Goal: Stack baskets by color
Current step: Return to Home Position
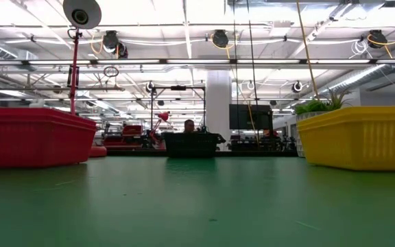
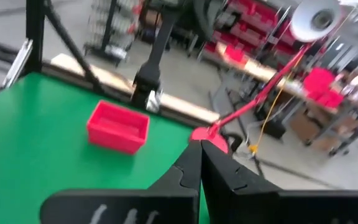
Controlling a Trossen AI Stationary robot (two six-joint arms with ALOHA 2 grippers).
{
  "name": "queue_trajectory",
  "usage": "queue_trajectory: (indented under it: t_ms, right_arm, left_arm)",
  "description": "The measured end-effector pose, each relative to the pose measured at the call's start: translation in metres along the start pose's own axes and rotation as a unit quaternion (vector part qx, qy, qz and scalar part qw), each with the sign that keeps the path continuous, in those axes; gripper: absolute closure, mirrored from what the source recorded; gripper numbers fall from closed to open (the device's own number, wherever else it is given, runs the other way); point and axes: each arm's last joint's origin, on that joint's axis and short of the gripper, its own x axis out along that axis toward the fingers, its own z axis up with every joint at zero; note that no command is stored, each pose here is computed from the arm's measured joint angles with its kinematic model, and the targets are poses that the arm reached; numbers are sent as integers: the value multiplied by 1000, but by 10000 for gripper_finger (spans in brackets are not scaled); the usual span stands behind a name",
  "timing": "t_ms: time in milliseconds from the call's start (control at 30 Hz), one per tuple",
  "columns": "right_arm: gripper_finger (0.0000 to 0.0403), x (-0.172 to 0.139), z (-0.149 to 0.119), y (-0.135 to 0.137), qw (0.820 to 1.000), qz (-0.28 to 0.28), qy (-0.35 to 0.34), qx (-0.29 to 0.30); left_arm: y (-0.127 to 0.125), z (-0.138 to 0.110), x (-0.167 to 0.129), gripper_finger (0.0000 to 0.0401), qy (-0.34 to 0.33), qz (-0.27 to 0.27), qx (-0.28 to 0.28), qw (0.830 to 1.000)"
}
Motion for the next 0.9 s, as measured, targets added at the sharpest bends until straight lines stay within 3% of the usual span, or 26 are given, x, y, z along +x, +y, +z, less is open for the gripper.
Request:
queue_trajectory:
  t_ms: [167,300,467,533,700,900]
  right_arm:
    - [403,-9,-26,11,999,-15,-44,25]
    - [403,-22,-45,20,997,-4,-57,54]
    - [403,-36,-71,30,995,-5,-65,74]
    - [403,-41,-80,34,995,-6,-70,70]
    - [403,-51,-103,44,994,-10,-78,72]
    - [403,-58,-129,54,993,-28,-82,86]
  left_arm:
    - [0,-17,12,394,-33,-8,-33,999]
    - [-2,-33,22,398,-7,-2,-24,1000]
    - [-5,-40,33,393,15,8,-86,996]
    - [-7,-41,39,391,24,9,-83,996]
    - [-14,-45,50,397,43,-49,-37,997]
    - [-22,-67,70,398,-2,-84,-56,995]
